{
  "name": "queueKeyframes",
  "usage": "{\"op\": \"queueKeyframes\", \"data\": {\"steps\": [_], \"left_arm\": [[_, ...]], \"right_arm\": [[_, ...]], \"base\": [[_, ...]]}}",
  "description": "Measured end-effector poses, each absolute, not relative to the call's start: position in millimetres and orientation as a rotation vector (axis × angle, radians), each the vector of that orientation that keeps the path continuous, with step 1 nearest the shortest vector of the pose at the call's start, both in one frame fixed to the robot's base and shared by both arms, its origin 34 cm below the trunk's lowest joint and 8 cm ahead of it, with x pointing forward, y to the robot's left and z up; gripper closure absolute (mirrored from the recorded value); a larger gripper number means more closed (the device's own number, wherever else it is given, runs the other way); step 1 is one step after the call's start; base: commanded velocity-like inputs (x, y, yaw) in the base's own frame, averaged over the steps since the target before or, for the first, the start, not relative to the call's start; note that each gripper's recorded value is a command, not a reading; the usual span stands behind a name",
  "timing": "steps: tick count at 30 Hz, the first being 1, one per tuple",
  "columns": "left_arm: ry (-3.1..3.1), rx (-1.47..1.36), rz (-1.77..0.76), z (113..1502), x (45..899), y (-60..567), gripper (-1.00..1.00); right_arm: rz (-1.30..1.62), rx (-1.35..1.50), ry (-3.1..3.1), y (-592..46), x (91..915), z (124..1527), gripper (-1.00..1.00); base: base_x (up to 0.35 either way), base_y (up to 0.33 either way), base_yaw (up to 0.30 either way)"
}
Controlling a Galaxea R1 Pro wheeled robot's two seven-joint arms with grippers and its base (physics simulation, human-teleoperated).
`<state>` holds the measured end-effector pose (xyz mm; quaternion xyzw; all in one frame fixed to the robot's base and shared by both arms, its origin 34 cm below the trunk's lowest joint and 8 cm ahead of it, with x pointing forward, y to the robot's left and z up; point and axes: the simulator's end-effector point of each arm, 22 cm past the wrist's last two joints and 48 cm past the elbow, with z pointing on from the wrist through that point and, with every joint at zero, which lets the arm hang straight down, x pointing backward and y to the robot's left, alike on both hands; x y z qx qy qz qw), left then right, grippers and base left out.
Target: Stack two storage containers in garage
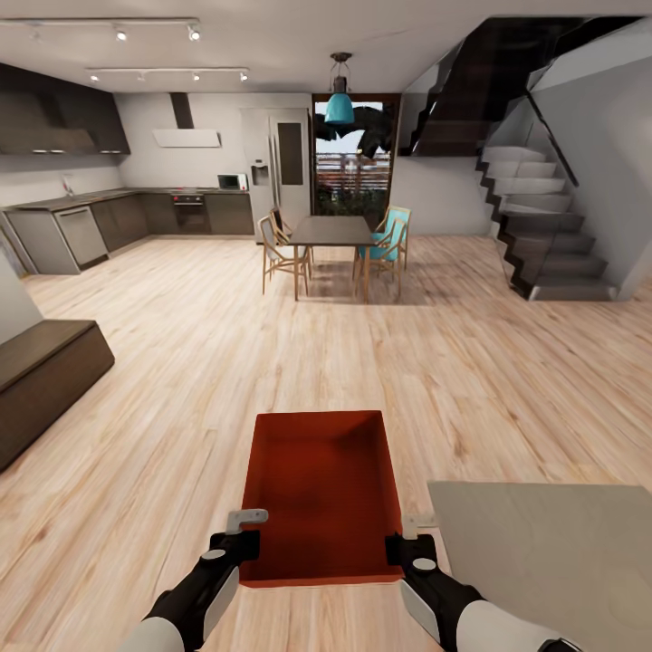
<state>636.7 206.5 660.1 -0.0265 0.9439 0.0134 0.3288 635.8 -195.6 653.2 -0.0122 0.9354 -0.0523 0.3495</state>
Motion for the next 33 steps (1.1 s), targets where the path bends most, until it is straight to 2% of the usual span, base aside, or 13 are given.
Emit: {"op": "queueKeyframes", "data": {"steps": [33], "left_arm": [[2.469,-0.069,0.035,660.4,637.0,206.6,1.00]], "right_arm": [[-0.135,-0.032,2.422,-195.6,636.2,653.5,1.00]], "base": [[0.322,0.000,0.000]]}}
